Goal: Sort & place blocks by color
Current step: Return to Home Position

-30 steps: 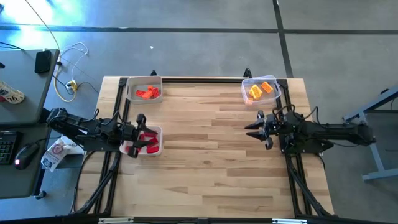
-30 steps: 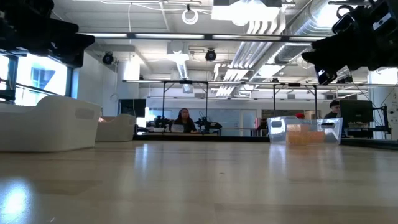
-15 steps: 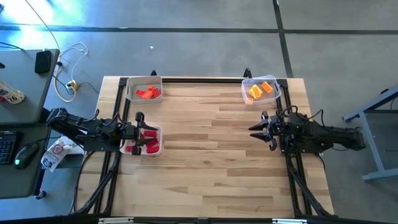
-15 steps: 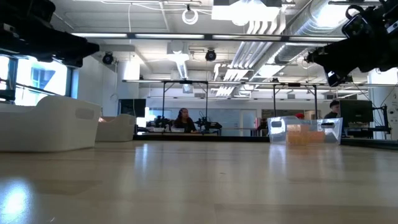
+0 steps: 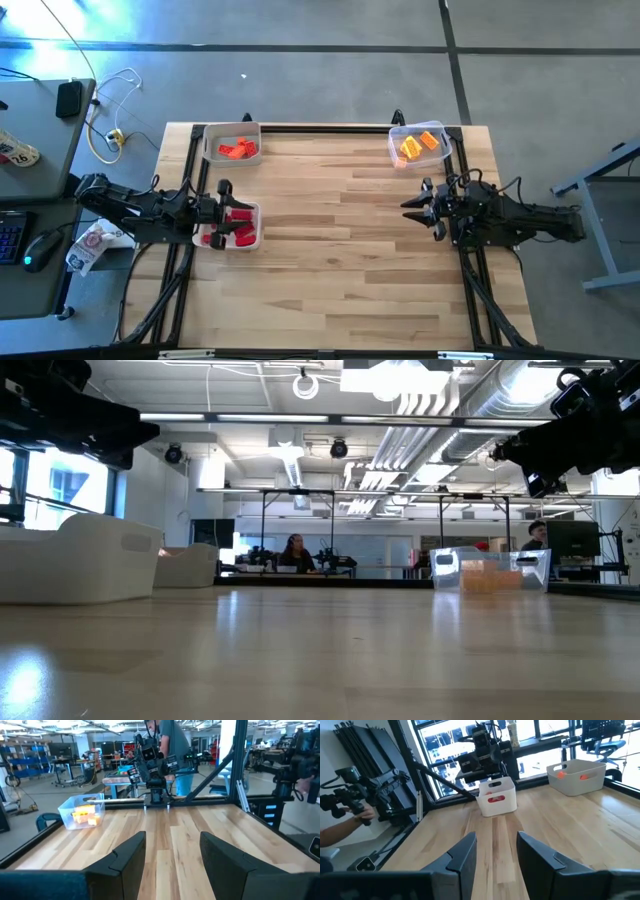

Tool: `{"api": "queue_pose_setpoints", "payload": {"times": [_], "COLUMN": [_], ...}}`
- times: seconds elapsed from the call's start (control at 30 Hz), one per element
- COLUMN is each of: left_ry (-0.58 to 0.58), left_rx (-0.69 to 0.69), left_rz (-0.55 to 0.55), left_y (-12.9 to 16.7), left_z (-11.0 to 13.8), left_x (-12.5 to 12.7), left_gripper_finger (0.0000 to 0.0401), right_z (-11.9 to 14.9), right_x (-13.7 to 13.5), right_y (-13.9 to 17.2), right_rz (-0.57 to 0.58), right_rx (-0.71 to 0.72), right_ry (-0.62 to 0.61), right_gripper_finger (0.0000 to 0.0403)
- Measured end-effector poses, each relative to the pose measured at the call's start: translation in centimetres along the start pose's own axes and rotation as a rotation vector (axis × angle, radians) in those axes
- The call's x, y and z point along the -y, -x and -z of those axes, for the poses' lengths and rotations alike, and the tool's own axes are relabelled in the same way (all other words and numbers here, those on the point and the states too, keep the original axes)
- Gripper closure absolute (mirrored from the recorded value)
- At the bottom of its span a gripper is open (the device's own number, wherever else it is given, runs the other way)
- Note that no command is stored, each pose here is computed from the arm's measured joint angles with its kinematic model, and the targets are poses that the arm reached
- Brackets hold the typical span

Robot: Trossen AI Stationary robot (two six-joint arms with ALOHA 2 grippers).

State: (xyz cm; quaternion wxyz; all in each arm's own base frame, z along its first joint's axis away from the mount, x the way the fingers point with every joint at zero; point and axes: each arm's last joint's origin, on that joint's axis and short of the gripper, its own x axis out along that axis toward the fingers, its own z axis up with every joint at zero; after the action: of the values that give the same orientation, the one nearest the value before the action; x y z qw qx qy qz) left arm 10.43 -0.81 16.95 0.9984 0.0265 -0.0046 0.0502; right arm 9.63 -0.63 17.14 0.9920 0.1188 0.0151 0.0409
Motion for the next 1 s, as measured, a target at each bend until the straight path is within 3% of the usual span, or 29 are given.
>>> {"api": "queue_pose_setpoints", "payload": {"times": [0.4, 0.53, 0.67, 1.0], "left_ry": [-0.001, -0.001, -0.001, -0.001], "left_rx": [-0.002, -0.003, -0.003, -0.003], "left_rz": [-0.003, -0.002, -0.002, -0.002], "left_y": [0.0, 0.0, 0.0, 0.0], "left_z": [0.0, 0.0, 0.0, 0.0], "left_x": [0.0, 0.0, 0.0, 0.0], "left_gripper_finger": [0.0227, 0.0227, 0.0227, 0.0226], "right_z": [0.0, -0.2, -0.3, -0.2], "right_x": [0.0, 0.7, 1.0, 1.1], "right_y": [0.0, 0.1, 0.2, 0.2], "right_rz": [0.009, 0.233, 0.353, 0.367], "right_rx": [0.002, 0.084, 0.127, 0.126], "right_ry": [-0.009, -0.167, -0.207, -0.200], "right_gripper_finger": [0.0279, 0.0279, 0.0279, 0.0279]}}
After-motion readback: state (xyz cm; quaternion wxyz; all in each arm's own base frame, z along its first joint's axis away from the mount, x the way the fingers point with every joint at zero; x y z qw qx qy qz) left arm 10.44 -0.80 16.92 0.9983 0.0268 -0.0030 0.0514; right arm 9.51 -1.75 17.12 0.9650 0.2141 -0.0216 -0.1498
